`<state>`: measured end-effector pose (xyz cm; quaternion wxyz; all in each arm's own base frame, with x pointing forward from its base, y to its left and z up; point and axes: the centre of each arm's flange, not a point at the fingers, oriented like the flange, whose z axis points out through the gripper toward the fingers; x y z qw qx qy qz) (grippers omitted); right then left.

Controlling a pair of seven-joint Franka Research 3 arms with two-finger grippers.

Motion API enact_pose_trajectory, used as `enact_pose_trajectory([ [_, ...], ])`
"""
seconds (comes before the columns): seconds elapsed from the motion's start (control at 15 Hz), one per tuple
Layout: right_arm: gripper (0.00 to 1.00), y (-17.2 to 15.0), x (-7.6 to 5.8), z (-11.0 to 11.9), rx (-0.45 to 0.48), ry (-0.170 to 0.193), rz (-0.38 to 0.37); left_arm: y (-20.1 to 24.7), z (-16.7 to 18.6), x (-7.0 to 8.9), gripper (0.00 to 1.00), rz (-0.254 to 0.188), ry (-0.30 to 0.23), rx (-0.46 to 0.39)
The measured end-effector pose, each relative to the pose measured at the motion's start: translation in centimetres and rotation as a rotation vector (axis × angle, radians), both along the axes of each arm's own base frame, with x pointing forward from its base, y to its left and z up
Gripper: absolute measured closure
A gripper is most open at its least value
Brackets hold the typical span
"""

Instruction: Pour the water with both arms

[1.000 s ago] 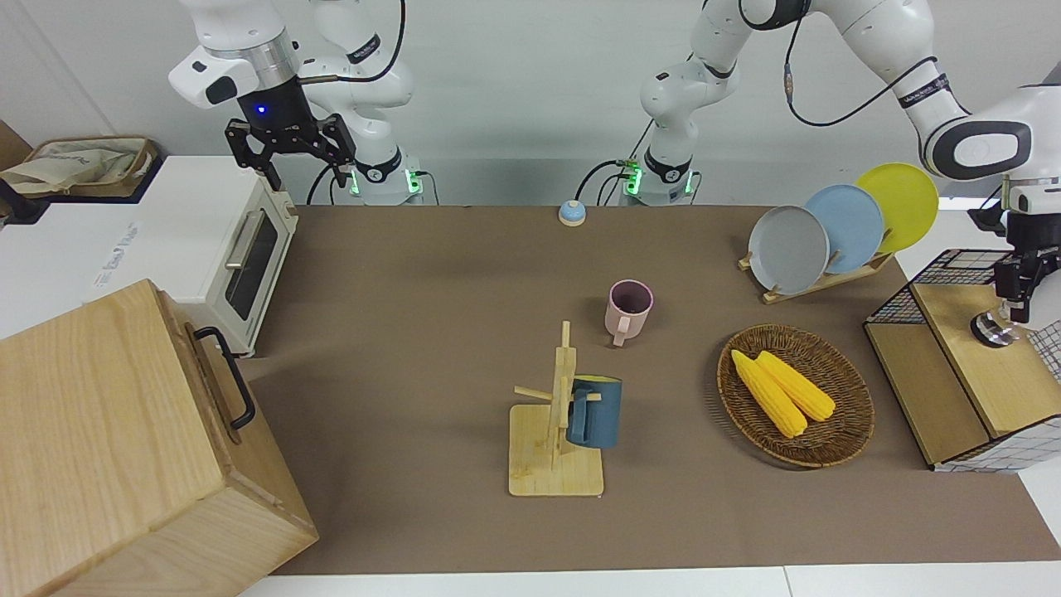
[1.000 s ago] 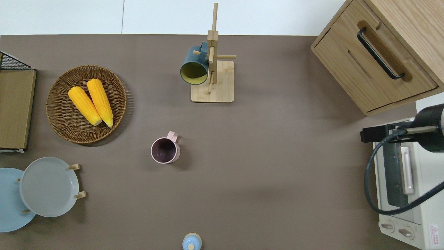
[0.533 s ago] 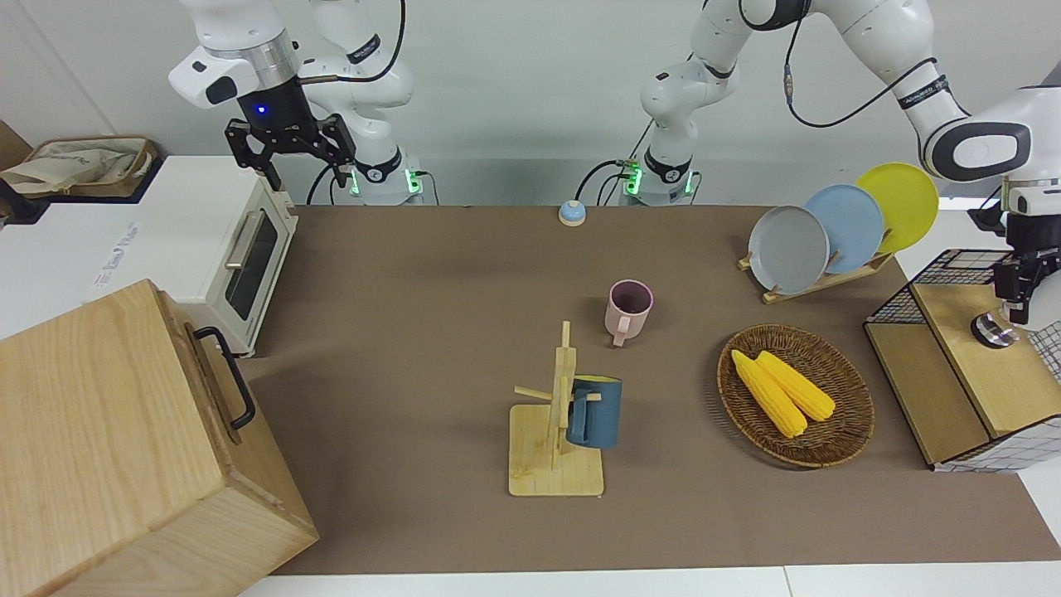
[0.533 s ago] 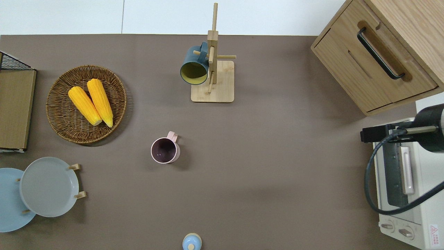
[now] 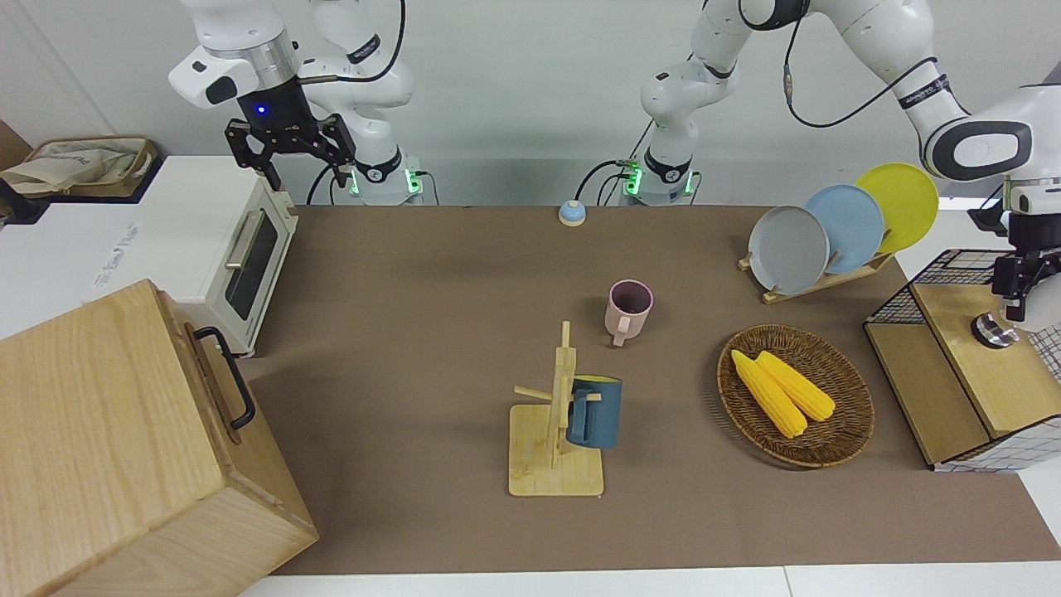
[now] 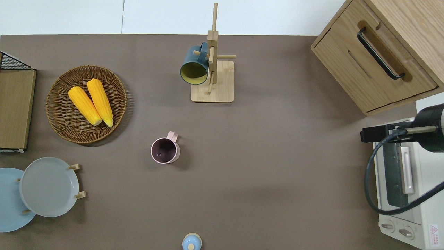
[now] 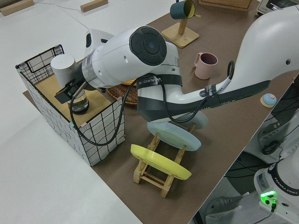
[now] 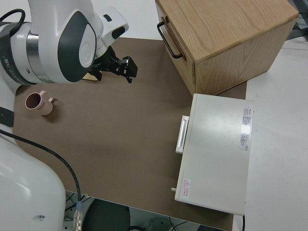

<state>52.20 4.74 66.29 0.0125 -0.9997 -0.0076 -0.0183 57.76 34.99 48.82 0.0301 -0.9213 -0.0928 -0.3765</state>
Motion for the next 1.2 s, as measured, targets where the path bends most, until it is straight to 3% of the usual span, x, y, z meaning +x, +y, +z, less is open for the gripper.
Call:
enact_pose_trajectory([
  [0.67,0.00,0.0,0.0,0.0,0.000,0.000,0.000,1.4,1.7,-1.8,0.00,-0.029,0.068,0.015],
  [1.2,0.00,0.0,0.0,0.0,0.000,0.000,0.000,0.2,3.0,-2.0,0.00,0.023,0.166,-0.013],
])
